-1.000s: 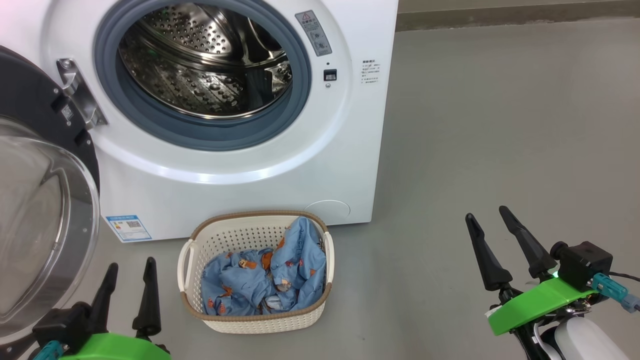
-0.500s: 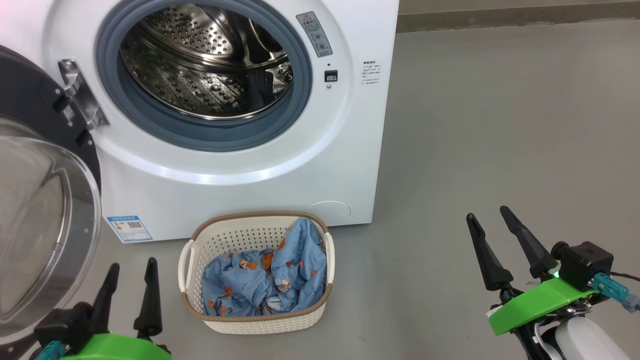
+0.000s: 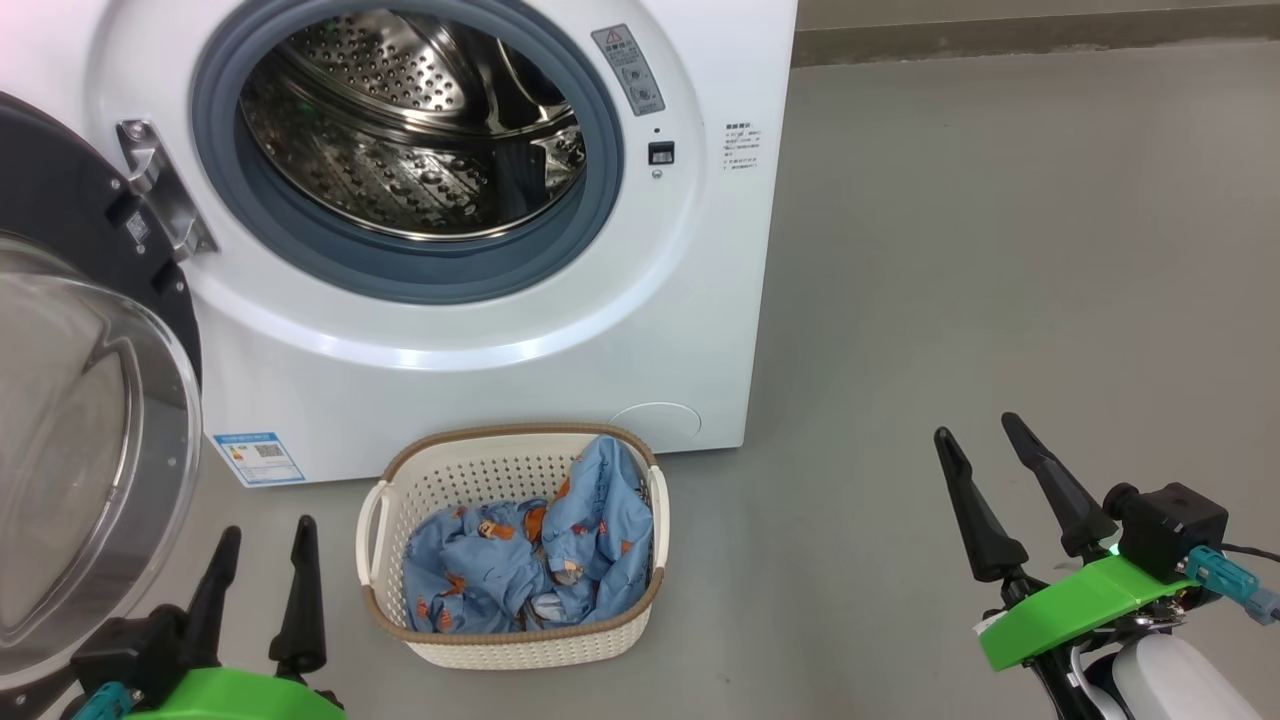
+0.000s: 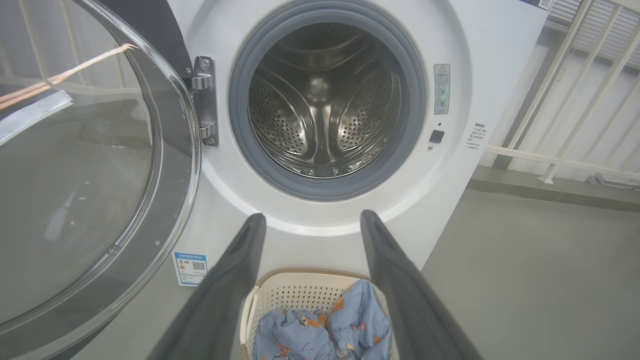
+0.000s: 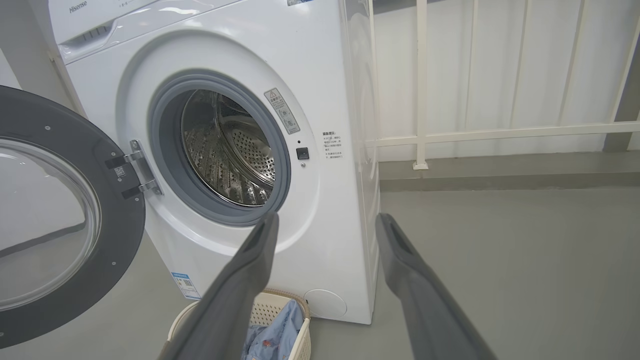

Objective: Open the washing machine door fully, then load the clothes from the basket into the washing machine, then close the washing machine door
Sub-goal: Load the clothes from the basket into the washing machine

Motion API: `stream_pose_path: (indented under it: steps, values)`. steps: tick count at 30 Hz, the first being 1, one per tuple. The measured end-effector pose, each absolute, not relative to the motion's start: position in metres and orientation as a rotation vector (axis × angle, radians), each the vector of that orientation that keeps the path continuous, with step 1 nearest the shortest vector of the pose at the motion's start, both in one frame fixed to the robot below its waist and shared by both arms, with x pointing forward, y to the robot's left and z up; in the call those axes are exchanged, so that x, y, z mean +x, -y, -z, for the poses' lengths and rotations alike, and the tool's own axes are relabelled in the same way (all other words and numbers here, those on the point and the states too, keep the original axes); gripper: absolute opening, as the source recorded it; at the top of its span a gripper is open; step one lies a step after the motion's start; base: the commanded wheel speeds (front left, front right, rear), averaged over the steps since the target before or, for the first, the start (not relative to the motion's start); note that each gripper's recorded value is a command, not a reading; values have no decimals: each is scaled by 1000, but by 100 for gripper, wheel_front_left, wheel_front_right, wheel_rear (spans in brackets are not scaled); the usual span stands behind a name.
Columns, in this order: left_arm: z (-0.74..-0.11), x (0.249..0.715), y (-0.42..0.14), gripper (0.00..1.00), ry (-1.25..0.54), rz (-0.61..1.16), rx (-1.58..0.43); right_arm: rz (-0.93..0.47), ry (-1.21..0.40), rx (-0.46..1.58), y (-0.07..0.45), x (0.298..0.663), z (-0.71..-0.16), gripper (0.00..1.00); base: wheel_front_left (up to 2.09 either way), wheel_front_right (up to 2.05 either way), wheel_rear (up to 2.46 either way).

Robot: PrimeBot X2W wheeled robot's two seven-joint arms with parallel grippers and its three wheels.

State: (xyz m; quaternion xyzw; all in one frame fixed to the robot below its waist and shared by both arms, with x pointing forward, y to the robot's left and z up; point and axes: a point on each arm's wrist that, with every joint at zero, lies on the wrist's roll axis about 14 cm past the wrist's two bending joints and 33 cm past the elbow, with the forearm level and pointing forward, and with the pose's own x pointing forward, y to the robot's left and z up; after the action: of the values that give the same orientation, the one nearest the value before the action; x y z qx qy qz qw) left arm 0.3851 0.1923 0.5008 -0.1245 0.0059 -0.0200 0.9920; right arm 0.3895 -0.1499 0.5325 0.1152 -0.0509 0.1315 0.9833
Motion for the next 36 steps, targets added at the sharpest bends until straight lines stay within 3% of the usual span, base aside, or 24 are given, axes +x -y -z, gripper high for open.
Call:
stream_pose_path:
  steps: [21, 36]
  values:
    - [-500, 384, -191, 100, -16, 47, -245, -264, 102, 232, 150, 390, -532, 100, 3, -3, 0]
    - [-500, 384, -192, 100, -17, 45, -237, -266, 103, 234, 149, 390, -533, 100, 104, -104, 0]
